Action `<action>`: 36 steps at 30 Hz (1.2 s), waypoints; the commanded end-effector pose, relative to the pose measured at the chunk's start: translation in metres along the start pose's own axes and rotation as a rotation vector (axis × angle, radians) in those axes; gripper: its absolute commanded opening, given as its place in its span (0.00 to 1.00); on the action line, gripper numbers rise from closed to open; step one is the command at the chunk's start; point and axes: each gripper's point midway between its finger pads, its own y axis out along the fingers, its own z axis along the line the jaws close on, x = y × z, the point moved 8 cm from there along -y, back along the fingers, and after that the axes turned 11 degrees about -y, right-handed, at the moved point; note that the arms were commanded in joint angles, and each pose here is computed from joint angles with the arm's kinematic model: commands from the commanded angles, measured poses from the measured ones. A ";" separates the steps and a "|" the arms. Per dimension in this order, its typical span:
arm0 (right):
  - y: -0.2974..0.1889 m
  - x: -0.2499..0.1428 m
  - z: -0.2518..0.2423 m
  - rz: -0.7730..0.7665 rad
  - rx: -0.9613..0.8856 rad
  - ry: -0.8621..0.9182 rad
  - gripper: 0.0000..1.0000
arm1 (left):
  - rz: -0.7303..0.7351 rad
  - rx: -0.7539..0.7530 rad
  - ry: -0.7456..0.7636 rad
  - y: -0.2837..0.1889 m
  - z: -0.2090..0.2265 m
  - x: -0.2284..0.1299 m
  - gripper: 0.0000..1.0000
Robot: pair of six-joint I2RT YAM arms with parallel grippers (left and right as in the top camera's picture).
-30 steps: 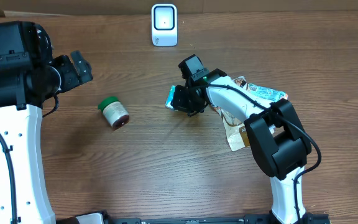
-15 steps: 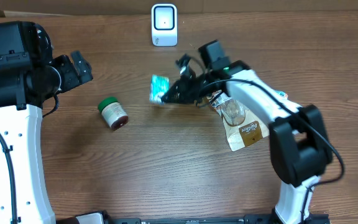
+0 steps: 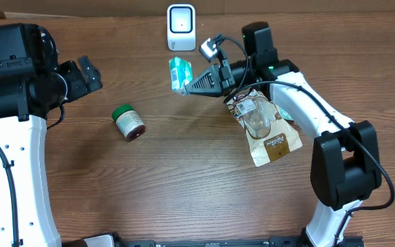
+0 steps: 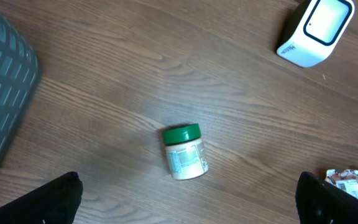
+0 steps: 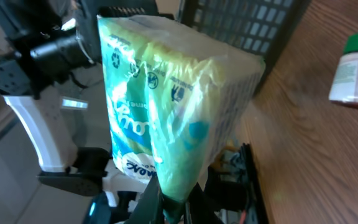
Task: Scan the item barcode
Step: 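Lift the green tube and carry it toward the scanner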
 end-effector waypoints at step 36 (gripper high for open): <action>-0.025 0.073 0.037 -0.361 -1.465 -0.197 0.04 | -0.028 -0.005 0.004 -0.008 0.001 0.003 1.00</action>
